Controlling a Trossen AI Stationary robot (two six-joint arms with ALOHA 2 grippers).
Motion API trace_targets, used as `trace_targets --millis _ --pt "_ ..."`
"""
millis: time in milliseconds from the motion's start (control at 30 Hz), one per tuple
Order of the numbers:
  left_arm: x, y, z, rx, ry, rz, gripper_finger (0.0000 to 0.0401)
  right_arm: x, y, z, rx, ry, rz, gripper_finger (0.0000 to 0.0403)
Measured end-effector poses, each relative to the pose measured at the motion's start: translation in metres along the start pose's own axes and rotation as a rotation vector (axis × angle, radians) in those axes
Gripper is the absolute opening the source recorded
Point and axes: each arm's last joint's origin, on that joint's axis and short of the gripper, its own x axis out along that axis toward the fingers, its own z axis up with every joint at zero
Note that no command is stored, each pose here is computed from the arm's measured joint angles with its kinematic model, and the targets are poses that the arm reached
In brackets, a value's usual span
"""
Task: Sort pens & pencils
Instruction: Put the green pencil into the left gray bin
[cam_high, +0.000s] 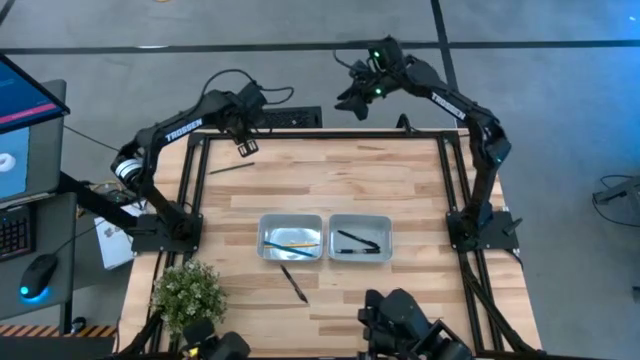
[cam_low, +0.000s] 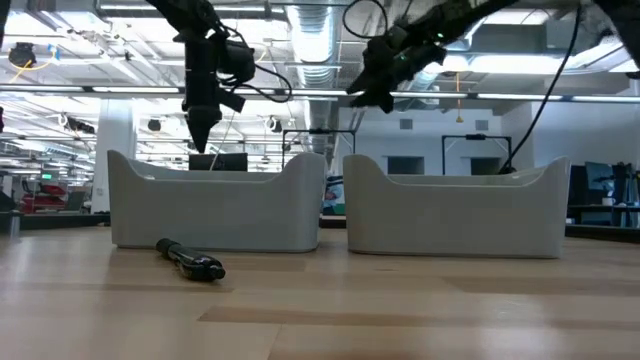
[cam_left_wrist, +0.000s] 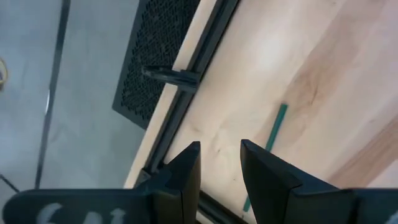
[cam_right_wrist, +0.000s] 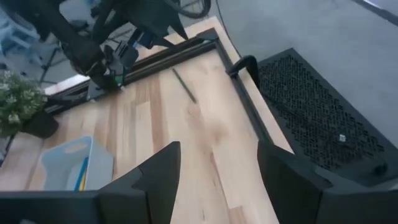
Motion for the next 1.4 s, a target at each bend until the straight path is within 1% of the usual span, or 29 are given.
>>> trace_targets --millis 67,167,300,400,533,667,833,1033,1133,1400 --pt "0.000 0.000 0.000 -0.008 -0.001 -0.006 0.0105 -0.004 0.001 -0.013 0.018 -0.028 -0.010 0.0235" --pt "0.000 0.000 -0.002 -0.021 0.013 -0.014 0.0105 -0.012 0.008 -0.029 0.010 -0.108 -0.036 0.0235" --pt "0.002 -0.002 -0.005 0.011 0.055 -0.044 0.0105 -0.034 0.022 -0.050 -0.004 -0.242 -0.135 0.0235" --pt "0.007 -0.004 -0.005 0.014 0.092 -0.048 0.0105 -0.049 0.029 -0.067 0.016 -0.349 -0.187 0.0235" --pt "0.015 -0.007 -0.001 -0.002 0.115 -0.071 0.0105 -0.067 0.036 -0.078 0.079 -0.471 -0.214 0.0235" --pt "0.032 -0.013 -0.001 0.007 0.217 -0.106 0.0105 -0.075 0.041 -0.081 0.090 -0.487 -0.216 0.0235" --pt "0.054 -0.019 0.004 0.014 0.295 -0.159 0.0105 -0.071 0.047 -0.079 0.080 -0.486 -0.195 0.0235" --pt "0.076 -0.028 0.009 0.010 0.336 -0.252 0.0105 -0.066 0.052 -0.078 0.083 -0.476 -0.171 0.0235" --pt "0.082 -0.031 0.011 0.003 0.345 -0.297 0.0105 -0.066 0.051 -0.078 0.085 -0.476 -0.172 0.0235" --pt "0.087 -0.030 0.010 0.013 0.354 -0.310 0.0105 -0.065 0.051 -0.080 0.098 -0.461 -0.172 0.0235"
